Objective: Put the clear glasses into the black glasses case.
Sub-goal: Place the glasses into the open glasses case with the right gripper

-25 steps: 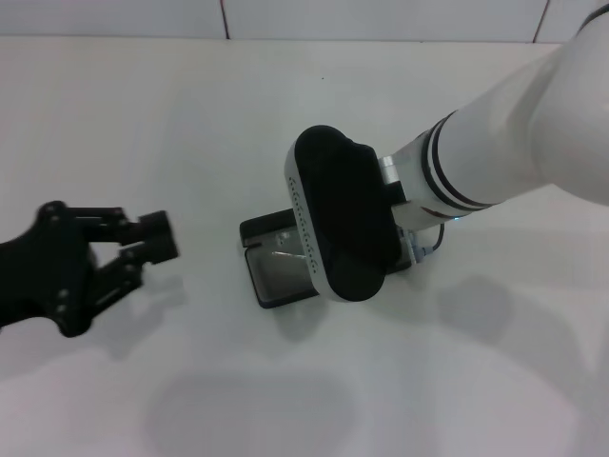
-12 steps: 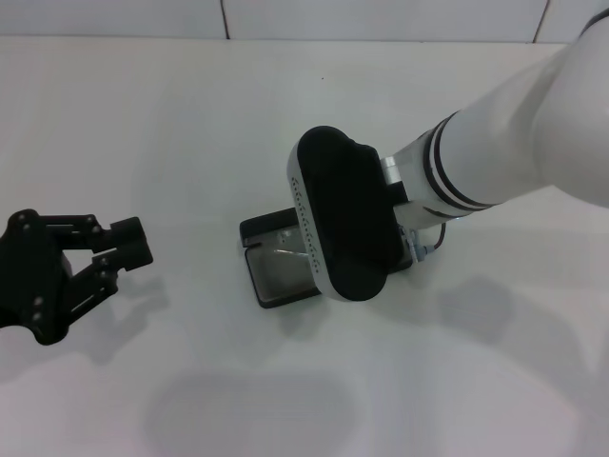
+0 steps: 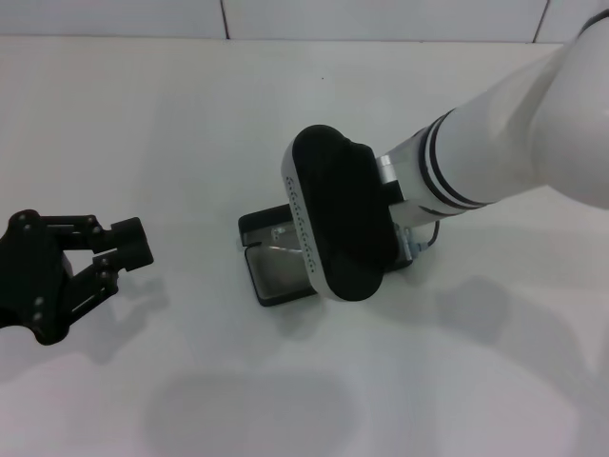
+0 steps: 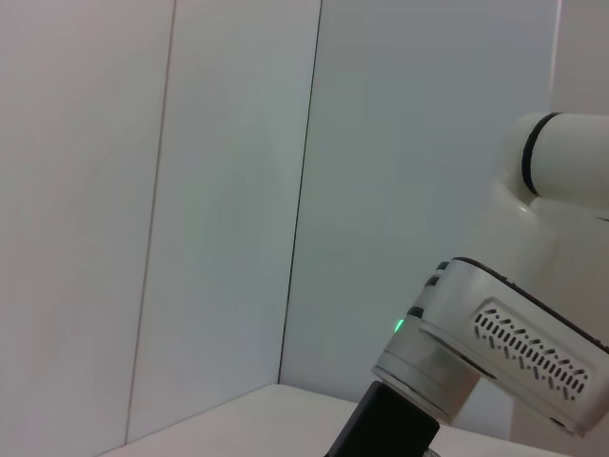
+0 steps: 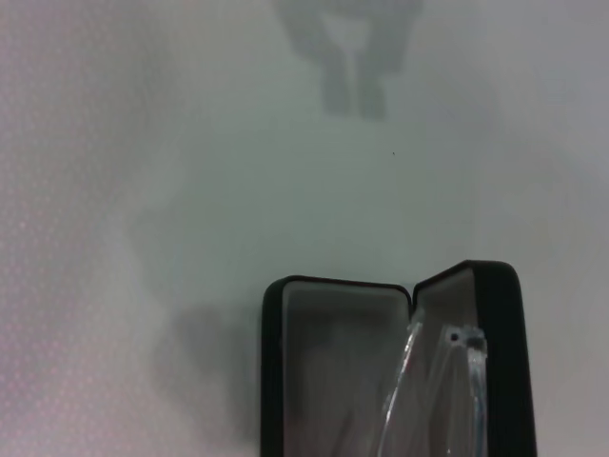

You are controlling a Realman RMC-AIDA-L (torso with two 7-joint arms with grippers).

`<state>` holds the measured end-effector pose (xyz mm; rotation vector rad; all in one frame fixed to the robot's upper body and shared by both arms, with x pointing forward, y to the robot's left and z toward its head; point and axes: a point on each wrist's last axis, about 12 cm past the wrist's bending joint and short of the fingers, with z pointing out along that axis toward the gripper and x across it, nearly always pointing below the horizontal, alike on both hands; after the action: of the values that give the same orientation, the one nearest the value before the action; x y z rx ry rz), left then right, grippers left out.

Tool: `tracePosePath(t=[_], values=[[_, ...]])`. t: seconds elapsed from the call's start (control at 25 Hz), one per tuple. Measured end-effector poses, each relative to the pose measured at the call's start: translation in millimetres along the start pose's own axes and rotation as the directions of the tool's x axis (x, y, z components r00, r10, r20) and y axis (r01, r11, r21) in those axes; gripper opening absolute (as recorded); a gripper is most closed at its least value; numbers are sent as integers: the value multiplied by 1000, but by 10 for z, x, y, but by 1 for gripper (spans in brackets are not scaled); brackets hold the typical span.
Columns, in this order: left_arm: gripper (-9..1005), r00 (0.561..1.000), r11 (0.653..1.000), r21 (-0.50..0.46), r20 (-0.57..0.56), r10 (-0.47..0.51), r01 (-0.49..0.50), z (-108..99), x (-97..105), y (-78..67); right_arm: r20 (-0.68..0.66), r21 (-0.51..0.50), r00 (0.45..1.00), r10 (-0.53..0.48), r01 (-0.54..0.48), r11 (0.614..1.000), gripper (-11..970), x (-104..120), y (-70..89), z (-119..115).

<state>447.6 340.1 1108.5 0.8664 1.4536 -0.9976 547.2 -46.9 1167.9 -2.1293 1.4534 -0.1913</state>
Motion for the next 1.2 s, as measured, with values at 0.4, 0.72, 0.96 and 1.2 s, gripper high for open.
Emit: tracePosePath(t=[0.4,0.72,0.96,1.2], values=[[171,1000,1000,-5,1,-8,8,-2,18,-7,-19,2,999,-28,28,1000,89,-5,21,8],[171,1000,1000,-8,0,-10,10,-7,23,-9,-14,5,999,-32,32,999,125,-19,30,-3],[170,1000,1000,-22,4,-8,8,-34,25,-11,20,12,999,-39,39,999,126,-55,74,-60],[170,999,997,-71,39,1,2,-93,8,-6,63,30,998,-32,30,999,126,-73,139,-171]])
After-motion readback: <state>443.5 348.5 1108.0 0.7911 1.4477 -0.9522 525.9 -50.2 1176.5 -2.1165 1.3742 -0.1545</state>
